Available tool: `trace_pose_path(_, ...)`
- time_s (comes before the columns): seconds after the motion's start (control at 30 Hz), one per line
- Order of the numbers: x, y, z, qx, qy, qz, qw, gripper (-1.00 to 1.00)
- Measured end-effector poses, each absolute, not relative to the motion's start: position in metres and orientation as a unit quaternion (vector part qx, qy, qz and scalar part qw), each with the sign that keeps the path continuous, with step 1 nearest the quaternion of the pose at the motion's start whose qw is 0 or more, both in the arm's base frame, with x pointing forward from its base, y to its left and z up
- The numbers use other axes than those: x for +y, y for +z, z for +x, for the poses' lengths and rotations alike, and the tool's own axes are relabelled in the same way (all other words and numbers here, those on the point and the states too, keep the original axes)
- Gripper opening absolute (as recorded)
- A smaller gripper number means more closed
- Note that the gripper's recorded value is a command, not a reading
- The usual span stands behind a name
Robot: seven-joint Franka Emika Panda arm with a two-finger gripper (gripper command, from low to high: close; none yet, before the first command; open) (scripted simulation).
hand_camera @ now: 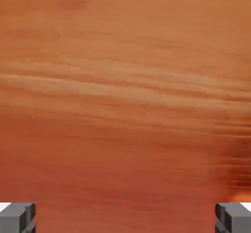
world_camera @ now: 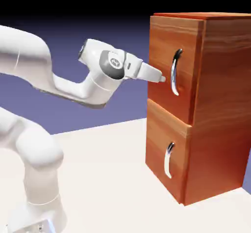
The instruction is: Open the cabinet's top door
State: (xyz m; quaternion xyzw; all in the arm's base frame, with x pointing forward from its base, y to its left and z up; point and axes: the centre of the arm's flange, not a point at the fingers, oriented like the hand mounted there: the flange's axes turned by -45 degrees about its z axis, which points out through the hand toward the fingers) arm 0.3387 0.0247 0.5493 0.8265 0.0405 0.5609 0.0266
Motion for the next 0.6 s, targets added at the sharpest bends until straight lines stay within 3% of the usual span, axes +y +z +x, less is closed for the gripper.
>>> trace_pose_path(0.6, -0.018, 0.549, 0.317, 0.03, 0.656, 0.754, 0.005, 0.0)
